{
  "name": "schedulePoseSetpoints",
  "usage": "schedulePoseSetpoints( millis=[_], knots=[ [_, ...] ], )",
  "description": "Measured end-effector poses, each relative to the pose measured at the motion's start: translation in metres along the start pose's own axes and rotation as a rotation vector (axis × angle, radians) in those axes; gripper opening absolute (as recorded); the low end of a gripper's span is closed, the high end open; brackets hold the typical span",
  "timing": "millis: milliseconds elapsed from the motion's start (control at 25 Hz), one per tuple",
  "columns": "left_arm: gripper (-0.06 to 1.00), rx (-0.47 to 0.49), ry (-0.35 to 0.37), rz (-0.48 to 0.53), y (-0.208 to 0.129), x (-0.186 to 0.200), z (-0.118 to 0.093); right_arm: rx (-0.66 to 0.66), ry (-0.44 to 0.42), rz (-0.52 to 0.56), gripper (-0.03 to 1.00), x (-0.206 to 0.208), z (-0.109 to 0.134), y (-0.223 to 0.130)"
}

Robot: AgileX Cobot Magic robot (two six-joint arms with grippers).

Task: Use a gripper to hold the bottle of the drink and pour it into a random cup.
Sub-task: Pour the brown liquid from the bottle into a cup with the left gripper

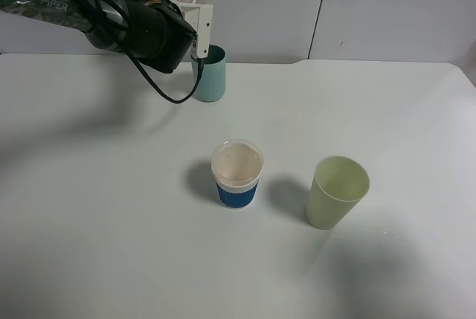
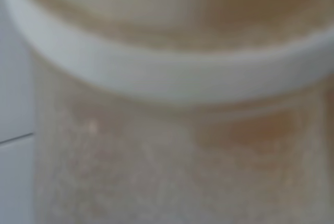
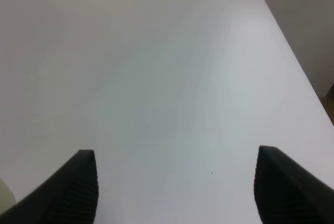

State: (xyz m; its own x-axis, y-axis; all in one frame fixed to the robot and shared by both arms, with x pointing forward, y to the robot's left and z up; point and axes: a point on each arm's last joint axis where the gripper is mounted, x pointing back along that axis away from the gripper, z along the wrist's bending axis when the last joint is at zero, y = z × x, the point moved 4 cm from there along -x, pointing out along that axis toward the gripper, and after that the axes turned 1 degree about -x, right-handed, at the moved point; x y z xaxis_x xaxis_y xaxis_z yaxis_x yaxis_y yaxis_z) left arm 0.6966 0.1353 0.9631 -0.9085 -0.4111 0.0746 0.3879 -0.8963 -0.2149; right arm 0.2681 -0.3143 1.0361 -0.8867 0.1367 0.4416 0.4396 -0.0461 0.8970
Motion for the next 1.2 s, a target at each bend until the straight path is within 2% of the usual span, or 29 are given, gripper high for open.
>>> schedulePoseSetpoints(
  millis=[480,720,1200],
  knots=[
    [0.36,-0.008,0.019,0.007,-0.001,0.000,0.002,0.000,0.000,0.000,0.63,0.000,0.000,0.000],
    [0.36,-0.048,0.014,-0.001,-0.003,0.002,-0.007,0.000,0.000,0.000,0.63,0.000,0.000,0.000],
    [0.36,-0.060,0.026,0.002,-0.004,0.001,-0.007,0.000,0.000,0.000,0.63,0.000,0.000,0.000]
  ],
)
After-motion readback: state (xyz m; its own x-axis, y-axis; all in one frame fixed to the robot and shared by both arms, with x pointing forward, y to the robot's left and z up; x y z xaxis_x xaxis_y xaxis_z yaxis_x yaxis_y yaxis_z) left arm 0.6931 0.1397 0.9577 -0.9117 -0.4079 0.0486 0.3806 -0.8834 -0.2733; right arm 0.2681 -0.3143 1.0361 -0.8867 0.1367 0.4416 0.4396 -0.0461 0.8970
